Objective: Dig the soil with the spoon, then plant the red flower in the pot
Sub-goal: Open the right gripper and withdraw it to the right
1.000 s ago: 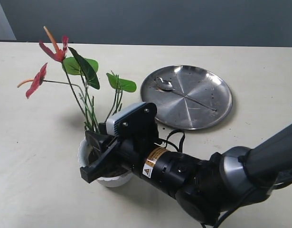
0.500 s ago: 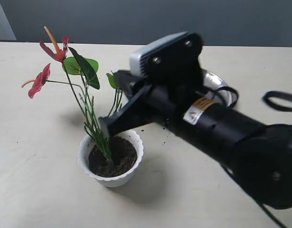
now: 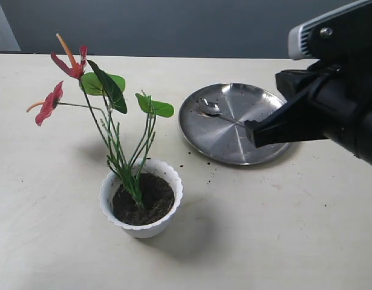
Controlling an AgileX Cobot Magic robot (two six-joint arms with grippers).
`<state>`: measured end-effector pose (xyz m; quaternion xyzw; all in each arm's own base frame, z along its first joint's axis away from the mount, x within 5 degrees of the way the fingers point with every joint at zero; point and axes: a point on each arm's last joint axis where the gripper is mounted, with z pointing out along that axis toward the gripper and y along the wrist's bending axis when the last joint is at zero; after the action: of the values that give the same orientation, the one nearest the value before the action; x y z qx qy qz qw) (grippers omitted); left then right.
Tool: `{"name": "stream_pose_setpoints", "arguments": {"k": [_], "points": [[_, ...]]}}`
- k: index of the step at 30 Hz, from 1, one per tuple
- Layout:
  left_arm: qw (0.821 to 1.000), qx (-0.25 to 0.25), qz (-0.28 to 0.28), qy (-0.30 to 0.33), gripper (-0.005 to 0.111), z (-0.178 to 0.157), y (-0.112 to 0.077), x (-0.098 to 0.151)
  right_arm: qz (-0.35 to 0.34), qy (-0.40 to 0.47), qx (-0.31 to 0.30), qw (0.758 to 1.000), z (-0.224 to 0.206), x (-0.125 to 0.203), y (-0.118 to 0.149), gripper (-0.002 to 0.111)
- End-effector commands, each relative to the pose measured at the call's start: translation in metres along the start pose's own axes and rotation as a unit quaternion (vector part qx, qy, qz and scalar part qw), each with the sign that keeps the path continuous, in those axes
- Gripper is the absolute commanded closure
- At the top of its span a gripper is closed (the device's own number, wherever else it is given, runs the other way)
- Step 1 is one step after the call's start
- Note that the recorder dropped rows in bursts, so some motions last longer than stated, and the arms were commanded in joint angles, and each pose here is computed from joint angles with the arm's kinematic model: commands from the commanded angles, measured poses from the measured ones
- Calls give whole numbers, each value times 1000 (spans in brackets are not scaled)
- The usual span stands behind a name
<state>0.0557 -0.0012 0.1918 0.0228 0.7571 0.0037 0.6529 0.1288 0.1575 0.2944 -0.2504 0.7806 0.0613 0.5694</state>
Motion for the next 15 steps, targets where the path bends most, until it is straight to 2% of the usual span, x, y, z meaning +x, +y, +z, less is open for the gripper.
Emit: {"name": "stream_pose_setpoints", "arguments": {"k": [1, 9, 11, 15], "points": [[1000, 0, 1, -1, 106, 0, 0, 0, -1, 6, 43, 999, -2, 2, -10, 109], [1000, 0, 1, -1, 106, 0, 0, 0, 5, 0, 44, 999, -4, 0, -13, 109], [1000, 0, 1, -1, 106, 0, 0, 0, 22, -10, 59, 998, -8, -3, -25, 109], [1000, 0, 1, -1, 106, 0, 0, 0, 104, -55, 61, 991, -23, -13, -55, 109]]}}
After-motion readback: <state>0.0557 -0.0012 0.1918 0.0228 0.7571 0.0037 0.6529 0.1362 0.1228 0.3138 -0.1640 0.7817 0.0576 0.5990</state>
